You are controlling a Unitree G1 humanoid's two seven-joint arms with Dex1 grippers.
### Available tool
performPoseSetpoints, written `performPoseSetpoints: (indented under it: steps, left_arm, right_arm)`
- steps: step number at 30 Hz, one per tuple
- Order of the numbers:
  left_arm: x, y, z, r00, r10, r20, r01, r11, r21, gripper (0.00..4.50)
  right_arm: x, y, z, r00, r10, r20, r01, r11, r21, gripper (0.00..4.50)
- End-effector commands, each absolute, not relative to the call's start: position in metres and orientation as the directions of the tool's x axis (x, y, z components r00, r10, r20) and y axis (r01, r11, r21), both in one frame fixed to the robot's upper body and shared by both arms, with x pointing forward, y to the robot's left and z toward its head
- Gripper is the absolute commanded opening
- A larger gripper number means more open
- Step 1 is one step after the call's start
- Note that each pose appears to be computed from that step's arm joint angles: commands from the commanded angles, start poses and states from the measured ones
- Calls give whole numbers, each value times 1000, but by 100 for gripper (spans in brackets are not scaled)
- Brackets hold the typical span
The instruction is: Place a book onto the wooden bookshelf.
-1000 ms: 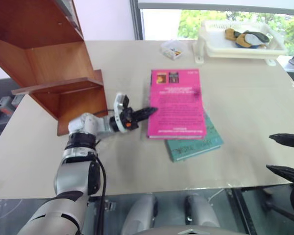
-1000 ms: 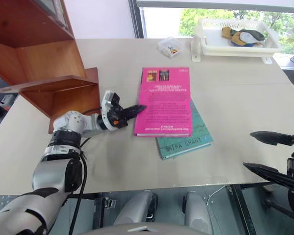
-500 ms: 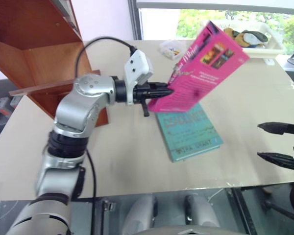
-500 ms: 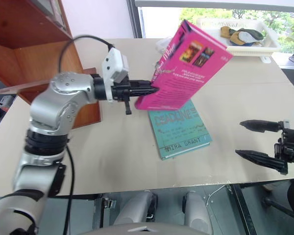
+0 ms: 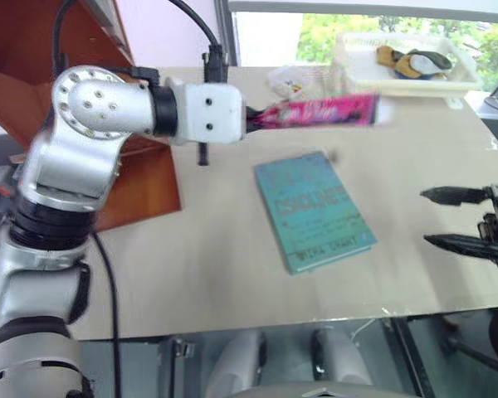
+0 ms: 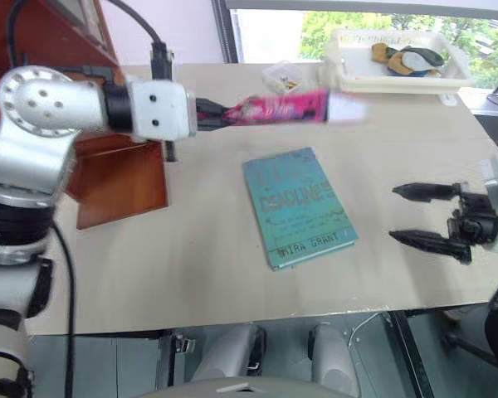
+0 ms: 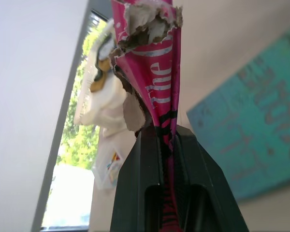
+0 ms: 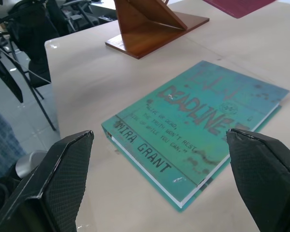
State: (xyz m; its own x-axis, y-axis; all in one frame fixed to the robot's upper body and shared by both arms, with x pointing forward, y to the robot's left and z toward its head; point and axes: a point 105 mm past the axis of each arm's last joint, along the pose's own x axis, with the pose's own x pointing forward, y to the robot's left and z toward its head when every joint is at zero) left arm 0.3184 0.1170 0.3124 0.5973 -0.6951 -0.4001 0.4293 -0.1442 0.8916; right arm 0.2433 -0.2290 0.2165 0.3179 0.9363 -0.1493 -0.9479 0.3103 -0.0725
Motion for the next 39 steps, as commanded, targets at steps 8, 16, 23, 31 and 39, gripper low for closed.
performPoseSetpoints:
  steps: [8,16,23,31,39]
  left_arm:
    - [298,159,375,741,-527,-416,347,-230,909,3]
    - [276,191,372,764,-432,-478,484,-105,869,3]
    - [272,230,368,857,-255,-448,453,-42,890,3]
    - [258,260,367,892,-128,-433,443,61,894,3]
    - [239,287,365,886,-53,-461,464,95,881,3]
  right_arm:
    - [259,-229,227,269,953,-140,-961,255,-110,450]
    - [267,-228,231,255,957,-140,-963,238,-123,450]
    - [273,-227,235,251,959,-134,-964,234,-129,450]
    - [280,-224,234,244,960,-135,-964,225,-140,450]
    - [284,-222,237,229,966,-119,-967,212,-139,450]
